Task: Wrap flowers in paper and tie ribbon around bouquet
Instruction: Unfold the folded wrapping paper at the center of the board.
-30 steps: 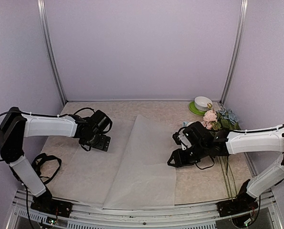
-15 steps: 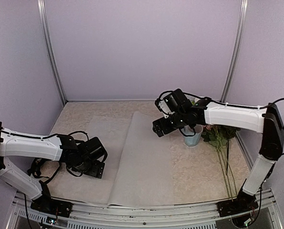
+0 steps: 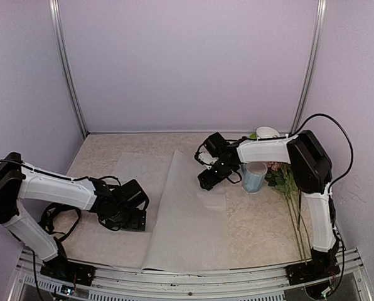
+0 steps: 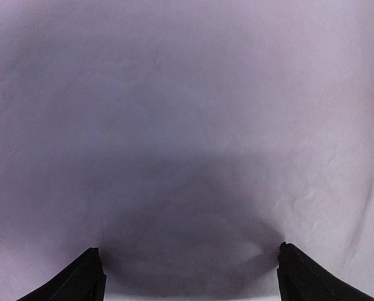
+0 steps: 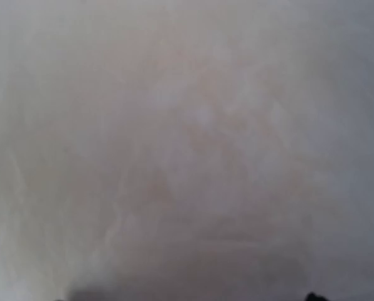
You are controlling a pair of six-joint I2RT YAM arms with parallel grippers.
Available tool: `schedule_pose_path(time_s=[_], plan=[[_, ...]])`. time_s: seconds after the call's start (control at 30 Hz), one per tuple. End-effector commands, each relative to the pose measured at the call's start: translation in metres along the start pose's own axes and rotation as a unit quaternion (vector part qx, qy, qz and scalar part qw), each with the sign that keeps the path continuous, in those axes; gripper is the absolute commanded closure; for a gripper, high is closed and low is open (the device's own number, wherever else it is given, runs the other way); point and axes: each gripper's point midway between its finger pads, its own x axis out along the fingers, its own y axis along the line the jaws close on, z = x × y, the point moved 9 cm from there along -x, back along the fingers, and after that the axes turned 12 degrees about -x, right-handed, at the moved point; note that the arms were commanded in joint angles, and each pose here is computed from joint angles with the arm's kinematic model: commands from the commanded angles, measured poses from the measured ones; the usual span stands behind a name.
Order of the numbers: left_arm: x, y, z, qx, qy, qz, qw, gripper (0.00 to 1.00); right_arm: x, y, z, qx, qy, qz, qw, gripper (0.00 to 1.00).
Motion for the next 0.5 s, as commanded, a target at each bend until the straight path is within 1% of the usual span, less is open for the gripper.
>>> schedule_pose_path(time_s=[0.0, 0.17, 0.3, 0.47], plan=[[0.036, 0.018, 0.009, 0.027, 0.021, 0.071, 0.997, 0.07, 0.008, 0.008, -0.043, 0.008, 0.061, 0.015, 0.998, 0.21], [0.054, 0.026, 0.052, 0.017, 0.0, 0.099, 0.995, 0.07, -0.009, 0.014, -0.062, 0.036, 0.065, 0.015, 0.997, 0.23], [0.072, 0.033, 0.084, 0.01, -0.009, 0.113, 0.993, 0.07, -0.024, 0.025, -0.074, 0.047, 0.055, 0.019, 0.997, 0.23], [0.071, 0.006, 0.125, 0.067, -0.055, 0.094, 0.992, 0.07, -0.032, 0.049, -0.085, 0.032, 0.057, 0.043, 0.997, 0.23]])
